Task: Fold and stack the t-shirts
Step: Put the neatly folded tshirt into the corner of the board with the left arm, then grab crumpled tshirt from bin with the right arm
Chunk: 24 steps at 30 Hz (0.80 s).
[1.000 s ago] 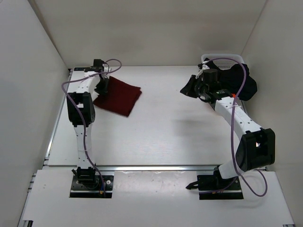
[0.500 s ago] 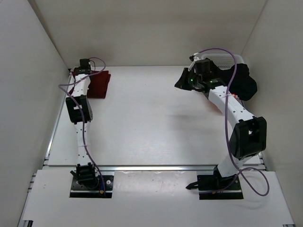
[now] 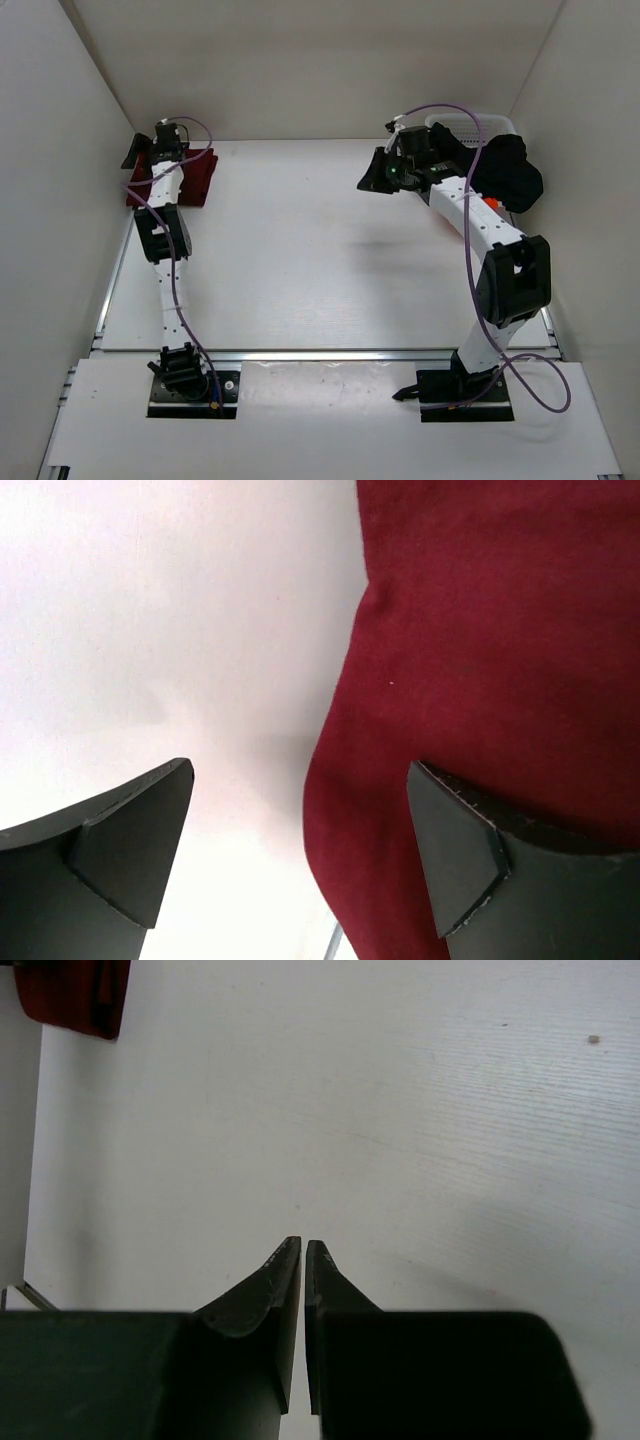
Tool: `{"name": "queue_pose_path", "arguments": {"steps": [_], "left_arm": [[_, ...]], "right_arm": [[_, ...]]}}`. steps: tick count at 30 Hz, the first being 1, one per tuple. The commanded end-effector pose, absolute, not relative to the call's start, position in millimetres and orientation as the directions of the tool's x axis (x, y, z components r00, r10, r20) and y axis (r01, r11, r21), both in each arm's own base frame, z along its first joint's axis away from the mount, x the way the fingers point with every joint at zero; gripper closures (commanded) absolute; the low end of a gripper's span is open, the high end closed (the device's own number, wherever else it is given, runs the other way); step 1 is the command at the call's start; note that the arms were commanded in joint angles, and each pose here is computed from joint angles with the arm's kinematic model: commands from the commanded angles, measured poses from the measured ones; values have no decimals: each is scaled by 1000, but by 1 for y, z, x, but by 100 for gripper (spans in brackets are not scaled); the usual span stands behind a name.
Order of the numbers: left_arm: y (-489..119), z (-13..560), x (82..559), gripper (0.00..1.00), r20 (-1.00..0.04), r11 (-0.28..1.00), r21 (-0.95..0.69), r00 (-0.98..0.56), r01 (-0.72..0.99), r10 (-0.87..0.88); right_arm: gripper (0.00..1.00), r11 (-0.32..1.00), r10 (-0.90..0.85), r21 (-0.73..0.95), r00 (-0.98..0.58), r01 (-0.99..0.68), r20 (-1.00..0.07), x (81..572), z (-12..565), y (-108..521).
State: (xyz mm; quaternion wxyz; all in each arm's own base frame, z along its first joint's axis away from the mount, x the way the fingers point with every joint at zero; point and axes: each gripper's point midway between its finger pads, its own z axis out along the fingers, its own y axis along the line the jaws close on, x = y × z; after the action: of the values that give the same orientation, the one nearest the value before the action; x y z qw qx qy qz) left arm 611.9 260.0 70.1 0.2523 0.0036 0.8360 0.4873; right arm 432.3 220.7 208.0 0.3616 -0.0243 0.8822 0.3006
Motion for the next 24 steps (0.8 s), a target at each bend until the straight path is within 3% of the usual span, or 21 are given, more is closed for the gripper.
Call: {"name": "queue_pose_path", "arguments": {"steps": [1, 7, 10, 12, 13, 15, 18, 20, 24], "left_arm": [[246, 133, 622, 1, -539, 533, 771, -802, -348, 256], [183, 211, 610, 1, -671, 731, 597, -705, -331, 229], [134, 225, 599, 1, -708, 858, 460, -677, -227, 201], [72, 247, 578, 1, -753, 961, 274, -627, -28, 197], [52, 255, 556, 1, -758, 975, 220, -622, 38, 196], [-19, 258, 519, 1, -780, 952, 71, -578, 299, 239], [-107, 236, 451, 2, -725, 834, 47, -556, 550, 408], [-135, 206, 411, 2, -635, 798, -14, -622, 603, 459], [-168, 181, 378, 4, -599, 770, -71, -644, 634, 476]], "right_arm": [[96, 780, 174, 534, -705, -327, -687, 434, 237, 239], [94, 845, 165, 453, -666, -285, -727, 439, 252, 219], [85, 928, 175, 342, -638, -148, -750, 444, 273, 169], [77, 971, 171, 236, -608, -27, -775, 438, 294, 125], [68, 982, 181, 179, -577, 61, -797, 440, 302, 96], [37, 975, 203, 114, -572, 188, -795, 431, 308, 45], [33, 910, 289, 42, -558, 412, -778, 420, 302, -40], [32, 840, 322, -21, -528, 542, -786, 415, 291, -96], [28, 803, 304, -107, -558, 586, -772, 443, 248, -152]]}}
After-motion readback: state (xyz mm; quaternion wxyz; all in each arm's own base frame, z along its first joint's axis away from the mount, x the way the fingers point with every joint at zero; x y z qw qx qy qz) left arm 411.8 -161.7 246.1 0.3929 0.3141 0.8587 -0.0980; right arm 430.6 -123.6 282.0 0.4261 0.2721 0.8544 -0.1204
